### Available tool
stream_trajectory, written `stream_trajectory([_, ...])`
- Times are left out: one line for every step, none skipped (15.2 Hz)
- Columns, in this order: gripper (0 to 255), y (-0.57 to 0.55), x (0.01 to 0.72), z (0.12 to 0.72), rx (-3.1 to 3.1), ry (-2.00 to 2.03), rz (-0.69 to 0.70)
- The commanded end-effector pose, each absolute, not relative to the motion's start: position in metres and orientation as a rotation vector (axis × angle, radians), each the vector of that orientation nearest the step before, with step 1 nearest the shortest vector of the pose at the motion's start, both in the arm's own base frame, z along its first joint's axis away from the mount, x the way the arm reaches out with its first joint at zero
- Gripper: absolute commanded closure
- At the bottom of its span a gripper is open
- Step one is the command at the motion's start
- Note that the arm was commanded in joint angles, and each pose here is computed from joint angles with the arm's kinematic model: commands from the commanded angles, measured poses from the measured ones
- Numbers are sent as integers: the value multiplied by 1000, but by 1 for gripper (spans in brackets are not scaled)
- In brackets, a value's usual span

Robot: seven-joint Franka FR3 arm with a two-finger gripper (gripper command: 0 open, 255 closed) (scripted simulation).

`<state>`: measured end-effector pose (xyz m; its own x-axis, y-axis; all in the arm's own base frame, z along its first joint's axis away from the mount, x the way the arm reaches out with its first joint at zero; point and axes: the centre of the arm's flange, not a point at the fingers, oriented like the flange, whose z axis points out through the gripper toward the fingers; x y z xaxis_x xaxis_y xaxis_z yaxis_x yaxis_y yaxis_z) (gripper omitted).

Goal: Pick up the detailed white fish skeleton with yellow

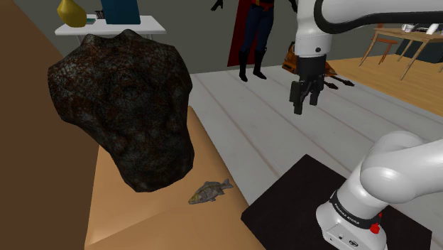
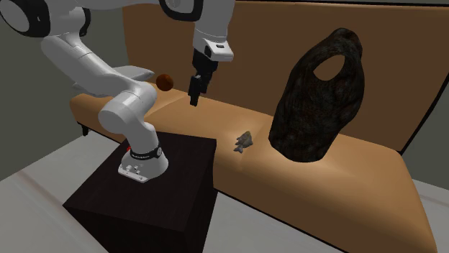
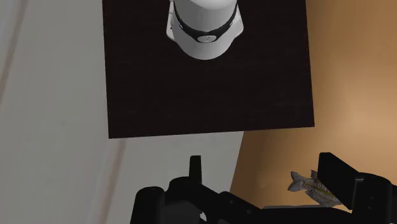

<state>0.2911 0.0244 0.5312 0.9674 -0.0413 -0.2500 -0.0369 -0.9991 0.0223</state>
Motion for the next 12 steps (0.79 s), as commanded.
stream_trajectory([0,24,291,531,3099,-62,-394])
stream_trajectory([0,30,297,520,3094,-2,-387])
stream_trajectory([0,35,303,510,3087,56,-380])
stream_trajectory([0,41,309,499,3080,115,-373])
stream_trajectory([0,47,314,489,3072,173,-366])
stream_trajectory([0,53,320,478,3063,232,-359])
stream_trajectory([0,59,325,467,3052,289,-351])
stream_trajectory([0,65,330,457,3040,347,-344])
stream_trajectory([0,72,335,446,3028,404,-336])
stream_trajectory([0,79,339,435,3014,460,-328])
stream_trajectory([0,85,343,425,3000,517,-320])
stream_trajectory([0,92,348,414,2984,573,-313])
